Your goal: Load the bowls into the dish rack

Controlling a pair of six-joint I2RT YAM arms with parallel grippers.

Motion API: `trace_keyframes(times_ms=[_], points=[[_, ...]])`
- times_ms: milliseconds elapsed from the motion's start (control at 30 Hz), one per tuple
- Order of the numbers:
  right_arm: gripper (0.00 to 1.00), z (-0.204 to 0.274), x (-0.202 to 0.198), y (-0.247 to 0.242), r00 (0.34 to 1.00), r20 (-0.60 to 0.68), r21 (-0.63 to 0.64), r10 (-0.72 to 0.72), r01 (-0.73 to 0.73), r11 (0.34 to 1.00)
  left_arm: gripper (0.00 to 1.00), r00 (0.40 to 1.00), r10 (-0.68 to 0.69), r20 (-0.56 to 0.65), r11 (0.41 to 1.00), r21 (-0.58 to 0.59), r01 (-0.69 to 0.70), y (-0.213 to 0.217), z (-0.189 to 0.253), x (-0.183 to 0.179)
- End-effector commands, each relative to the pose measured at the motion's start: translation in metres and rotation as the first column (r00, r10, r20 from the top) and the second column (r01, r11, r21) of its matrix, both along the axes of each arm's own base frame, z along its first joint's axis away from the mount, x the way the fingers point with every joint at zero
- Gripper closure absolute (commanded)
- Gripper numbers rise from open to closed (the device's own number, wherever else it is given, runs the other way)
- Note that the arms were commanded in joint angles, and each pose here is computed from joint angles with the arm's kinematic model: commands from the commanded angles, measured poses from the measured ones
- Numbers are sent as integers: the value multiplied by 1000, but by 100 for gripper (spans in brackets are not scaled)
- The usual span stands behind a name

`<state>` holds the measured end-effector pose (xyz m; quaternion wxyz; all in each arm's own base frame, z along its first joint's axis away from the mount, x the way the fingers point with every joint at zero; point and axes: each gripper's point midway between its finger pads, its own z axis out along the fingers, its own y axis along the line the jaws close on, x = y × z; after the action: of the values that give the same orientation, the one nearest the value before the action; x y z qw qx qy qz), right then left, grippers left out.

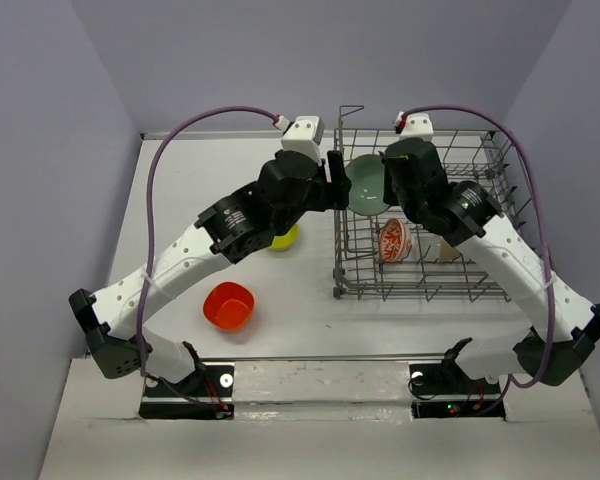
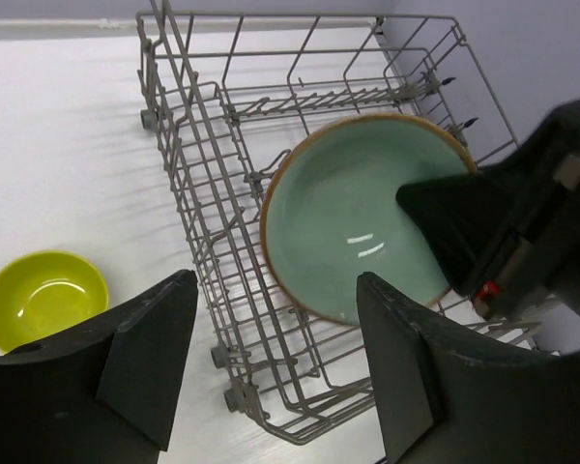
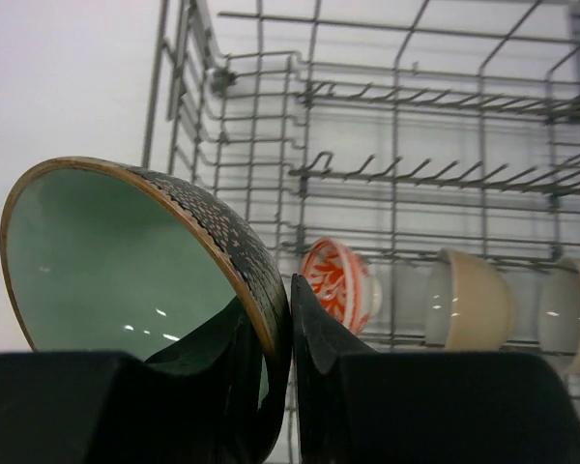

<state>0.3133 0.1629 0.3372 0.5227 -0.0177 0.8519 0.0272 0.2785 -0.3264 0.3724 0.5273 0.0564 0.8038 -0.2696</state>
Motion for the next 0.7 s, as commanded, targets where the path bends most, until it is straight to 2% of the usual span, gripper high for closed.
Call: trace_keyframes(times_ms=[0, 133, 233, 267, 300, 333, 400, 533, 567, 600, 667], points=[[99, 63, 29, -45, 944, 217, -54, -250, 267, 962, 24, 987, 58, 147, 994, -96, -44, 39, 61, -9], [99, 81, 57, -75, 899, 259, -75, -353, 383, 921, 23, 979, 100, 178, 989, -123, -78, 81, 69, -18], [99, 87, 83, -115, 845, 282, -97, -455, 497, 863, 22, 972, 119, 204, 982, -166, -86, 108, 75, -30], [99, 85, 90, -124, 832, 286, -99, -475, 519, 849, 22, 973, 122, 197, 982, -168, -89, 118, 64, -37], [99, 92, 98, -144, 789, 321, -98, -524, 578, 810, 21, 974, 117, 192, 981, -177, -82, 121, 58, -40], [99, 79, 106, -149, 778, 322, -142, -539, 603, 785, 21, 979, 112, 171, 985, -149, -87, 123, 36, -41], [99, 75, 116, -163, 740, 350, -171, -574, 653, 738, 21, 976, 119, 181, 981, -174, -88, 138, 32, -51], [99, 67, 143, -180, 680, 411, -258, -607, 726, 638, 19, 970, 161, 179, 982, -126, -140, 167, 2, -61], [99, 52, 149, -186, 698, 404, -367, -591, 716, 594, 18, 967, 176, 185, 981, -119, -155, 174, -1, -62], [99, 64, 156, -185, 654, 467, -299, -595, 750, 590, 18, 965, 180, 190, 981, -113, -160, 178, -4, -64], [99, 59, 159, -187, 645, 492, -333, -584, 760, 558, 17, 960, 191, 204, 979, -105, -173, 189, -12, -69]])
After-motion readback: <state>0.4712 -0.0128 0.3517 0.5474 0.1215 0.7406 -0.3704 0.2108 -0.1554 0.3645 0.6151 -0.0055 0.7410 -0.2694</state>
